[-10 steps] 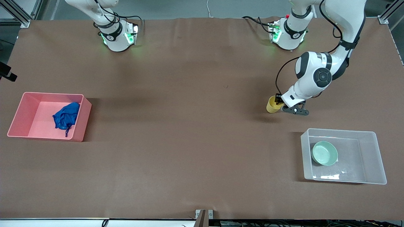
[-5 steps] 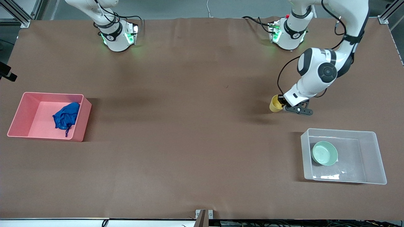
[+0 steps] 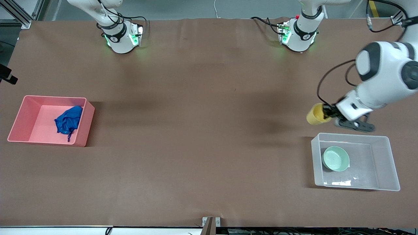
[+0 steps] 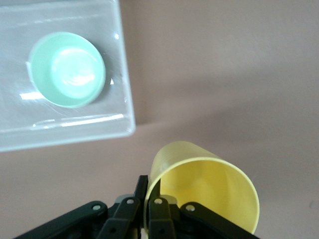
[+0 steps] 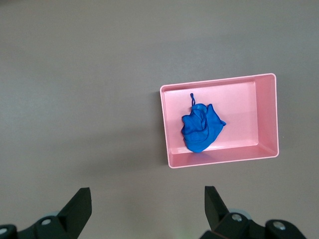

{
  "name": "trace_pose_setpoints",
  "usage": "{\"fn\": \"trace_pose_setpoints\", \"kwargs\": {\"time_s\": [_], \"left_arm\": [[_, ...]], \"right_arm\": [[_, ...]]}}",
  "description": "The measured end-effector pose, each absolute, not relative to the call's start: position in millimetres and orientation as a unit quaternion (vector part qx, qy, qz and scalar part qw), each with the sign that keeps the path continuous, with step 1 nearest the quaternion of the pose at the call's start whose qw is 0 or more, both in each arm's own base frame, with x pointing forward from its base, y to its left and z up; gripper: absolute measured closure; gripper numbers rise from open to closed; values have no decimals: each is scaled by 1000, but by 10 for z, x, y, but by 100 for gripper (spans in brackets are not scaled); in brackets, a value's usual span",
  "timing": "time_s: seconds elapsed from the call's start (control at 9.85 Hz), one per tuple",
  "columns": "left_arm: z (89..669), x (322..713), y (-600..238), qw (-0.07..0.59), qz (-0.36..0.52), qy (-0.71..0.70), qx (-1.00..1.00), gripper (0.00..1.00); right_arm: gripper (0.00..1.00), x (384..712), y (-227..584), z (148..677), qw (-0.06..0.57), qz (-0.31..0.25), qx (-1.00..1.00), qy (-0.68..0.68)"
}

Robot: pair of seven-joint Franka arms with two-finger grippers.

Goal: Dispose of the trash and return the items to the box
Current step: 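Carry the yellow cup with the left gripper into the clear box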

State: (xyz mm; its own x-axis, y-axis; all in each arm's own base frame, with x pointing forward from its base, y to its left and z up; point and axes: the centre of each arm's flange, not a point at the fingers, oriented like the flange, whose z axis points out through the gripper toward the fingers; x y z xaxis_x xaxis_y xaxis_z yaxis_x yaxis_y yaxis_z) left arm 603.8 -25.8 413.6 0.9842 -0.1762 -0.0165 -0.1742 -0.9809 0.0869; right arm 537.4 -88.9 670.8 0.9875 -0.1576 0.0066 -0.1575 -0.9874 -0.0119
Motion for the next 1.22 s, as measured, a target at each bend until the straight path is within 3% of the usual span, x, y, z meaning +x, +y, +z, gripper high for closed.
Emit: {"fn": "trace_pose_setpoints", "kwargs": {"time_s": [0.2, 0.71, 1.22], "left_arm": [[3892, 6470, 147, 29, -11, -71, 997, 97], [2988, 7020, 781, -15, -5, -72, 997, 97], [2564, 7070, 915, -15, 6, -56, 998, 93]], "right_arm": [[0, 5374, -886, 6712, 6, -4, -997, 79], [0, 5378, -860, 6733, 5, -6, -997, 76], [0, 5379, -855, 6739, 5, -7, -997, 76]]}}
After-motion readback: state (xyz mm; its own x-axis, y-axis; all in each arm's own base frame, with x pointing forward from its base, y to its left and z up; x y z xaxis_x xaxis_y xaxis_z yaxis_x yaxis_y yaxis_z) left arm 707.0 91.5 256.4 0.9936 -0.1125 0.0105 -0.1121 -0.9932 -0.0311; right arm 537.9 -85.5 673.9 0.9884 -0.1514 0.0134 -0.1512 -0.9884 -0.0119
